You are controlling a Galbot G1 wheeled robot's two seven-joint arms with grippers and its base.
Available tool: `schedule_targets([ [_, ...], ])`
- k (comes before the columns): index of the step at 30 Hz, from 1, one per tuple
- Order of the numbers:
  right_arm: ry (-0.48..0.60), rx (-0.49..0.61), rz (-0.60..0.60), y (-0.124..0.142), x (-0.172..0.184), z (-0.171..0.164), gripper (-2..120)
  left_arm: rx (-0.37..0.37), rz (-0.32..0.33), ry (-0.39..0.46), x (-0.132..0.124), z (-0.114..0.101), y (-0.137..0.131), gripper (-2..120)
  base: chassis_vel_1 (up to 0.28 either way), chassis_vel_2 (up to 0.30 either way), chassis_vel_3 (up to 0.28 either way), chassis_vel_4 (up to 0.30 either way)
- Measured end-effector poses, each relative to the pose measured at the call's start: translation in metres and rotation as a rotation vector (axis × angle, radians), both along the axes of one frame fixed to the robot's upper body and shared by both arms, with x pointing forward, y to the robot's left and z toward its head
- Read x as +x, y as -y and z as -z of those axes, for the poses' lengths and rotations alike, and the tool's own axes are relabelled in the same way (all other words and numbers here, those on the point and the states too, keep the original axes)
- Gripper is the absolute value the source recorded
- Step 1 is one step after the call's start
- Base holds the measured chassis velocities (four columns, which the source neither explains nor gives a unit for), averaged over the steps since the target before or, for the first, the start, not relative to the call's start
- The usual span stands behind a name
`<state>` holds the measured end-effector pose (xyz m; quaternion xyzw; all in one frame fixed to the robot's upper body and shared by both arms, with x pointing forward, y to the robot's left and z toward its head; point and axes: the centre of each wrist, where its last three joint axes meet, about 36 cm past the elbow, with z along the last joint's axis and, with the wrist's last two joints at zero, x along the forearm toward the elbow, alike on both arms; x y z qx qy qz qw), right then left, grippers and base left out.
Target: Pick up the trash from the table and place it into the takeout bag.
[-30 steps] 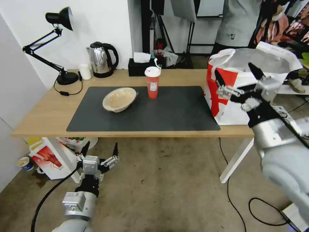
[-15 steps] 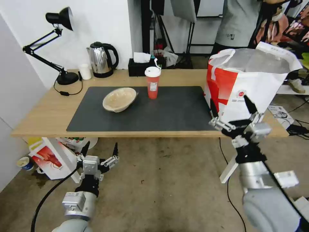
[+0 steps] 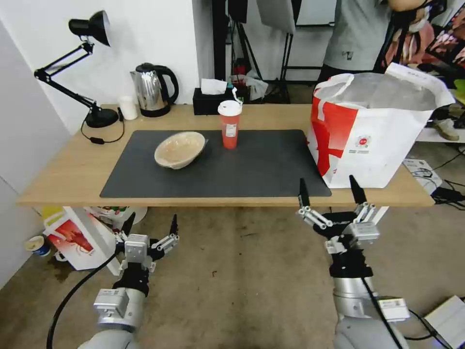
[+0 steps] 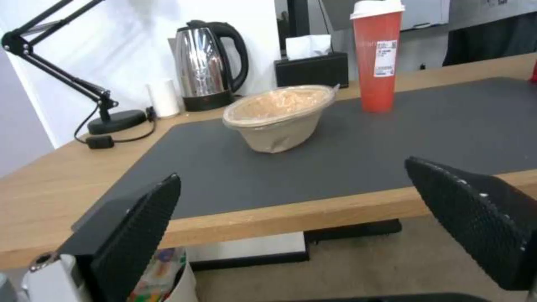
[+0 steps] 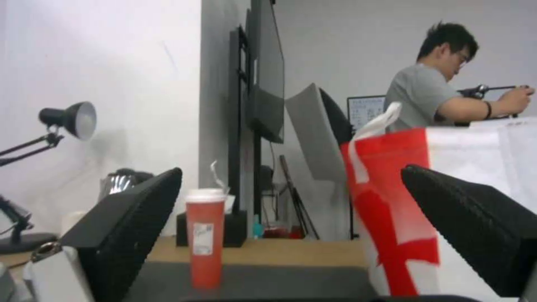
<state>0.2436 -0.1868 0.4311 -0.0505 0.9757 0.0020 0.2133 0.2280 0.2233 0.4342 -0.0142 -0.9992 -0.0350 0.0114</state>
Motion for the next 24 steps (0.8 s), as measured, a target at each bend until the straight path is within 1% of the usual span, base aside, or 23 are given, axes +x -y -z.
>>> schedule_targets([
  [6,-0.016,-0.004,-0.011,-0.013,-0.011,0.02,100,0.0,0.0,0.0,0.0,0.0,0.0,100,0.0,0.0,0.0,0.0],
  [9,-0.037,-0.004,-0.01,-0.021,-0.019,0.035,100,0.0,0.0,0.0,0.0,0.0,0.0,100,0.0,0.0,0.0,0.0],
  [19,-0.074,-0.026,-0.03,-0.028,-0.032,0.067,100,0.0,0.0,0.0,0.0,0.0,0.0,100,0.0,0.0,0.0,0.0],
  [24,-0.076,-0.028,-0.029,-0.029,-0.033,0.073,100,0.0,0.0,0.0,0.0,0.0,0.0,100,0.0,0.0,0.0,0.0],
])
